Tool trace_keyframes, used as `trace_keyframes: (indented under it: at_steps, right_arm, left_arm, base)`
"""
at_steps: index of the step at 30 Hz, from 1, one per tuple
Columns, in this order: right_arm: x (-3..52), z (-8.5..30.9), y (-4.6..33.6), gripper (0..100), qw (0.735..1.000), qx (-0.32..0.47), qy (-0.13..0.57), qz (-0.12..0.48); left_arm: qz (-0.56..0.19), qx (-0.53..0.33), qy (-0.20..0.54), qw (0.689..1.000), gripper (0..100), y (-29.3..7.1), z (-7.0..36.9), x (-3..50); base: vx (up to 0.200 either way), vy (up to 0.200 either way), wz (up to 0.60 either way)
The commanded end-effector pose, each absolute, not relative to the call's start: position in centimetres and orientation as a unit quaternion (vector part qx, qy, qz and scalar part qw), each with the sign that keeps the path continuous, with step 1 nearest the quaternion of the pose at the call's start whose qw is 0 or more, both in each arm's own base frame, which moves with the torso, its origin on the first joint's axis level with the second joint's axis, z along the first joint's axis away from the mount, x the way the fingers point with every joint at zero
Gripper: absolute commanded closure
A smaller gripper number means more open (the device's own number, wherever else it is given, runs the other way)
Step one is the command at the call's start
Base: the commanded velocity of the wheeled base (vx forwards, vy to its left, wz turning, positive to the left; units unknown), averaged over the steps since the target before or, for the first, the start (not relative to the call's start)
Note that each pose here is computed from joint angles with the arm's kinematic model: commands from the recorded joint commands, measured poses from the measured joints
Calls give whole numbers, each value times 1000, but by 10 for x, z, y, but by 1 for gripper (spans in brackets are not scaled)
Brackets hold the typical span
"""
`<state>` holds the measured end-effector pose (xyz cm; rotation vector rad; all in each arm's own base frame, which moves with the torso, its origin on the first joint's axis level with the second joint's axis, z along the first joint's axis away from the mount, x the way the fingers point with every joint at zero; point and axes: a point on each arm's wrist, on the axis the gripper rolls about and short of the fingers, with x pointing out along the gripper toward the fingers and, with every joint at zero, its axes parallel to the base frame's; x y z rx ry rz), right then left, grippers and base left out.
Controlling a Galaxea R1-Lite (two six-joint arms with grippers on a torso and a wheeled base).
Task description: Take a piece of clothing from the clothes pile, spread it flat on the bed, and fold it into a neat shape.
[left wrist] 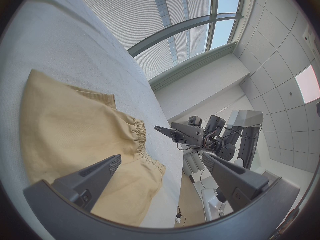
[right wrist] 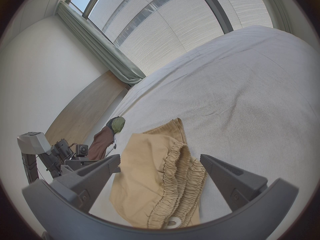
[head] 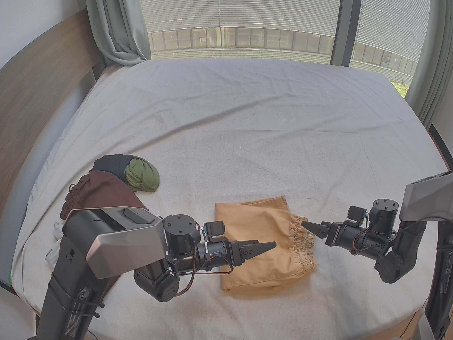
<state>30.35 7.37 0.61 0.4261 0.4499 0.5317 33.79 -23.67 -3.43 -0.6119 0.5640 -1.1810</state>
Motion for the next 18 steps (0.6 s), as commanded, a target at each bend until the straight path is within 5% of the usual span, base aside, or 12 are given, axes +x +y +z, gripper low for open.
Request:
trace_keyframes:
  at_steps: [1, 18]
  right_arm:
    - [304, 5, 74, 0, 917, 207, 220, 258]
    - [303, 6, 76, 0, 916, 207, 221, 262]
  left_arm:
    - [-538, -280, 257, 752, 0, -234, -35, 339]
    - [-514, -284, 227, 777, 0, -196, 10, 336]
  base:
    - [0, 0, 0]
    - [0, 0, 0]
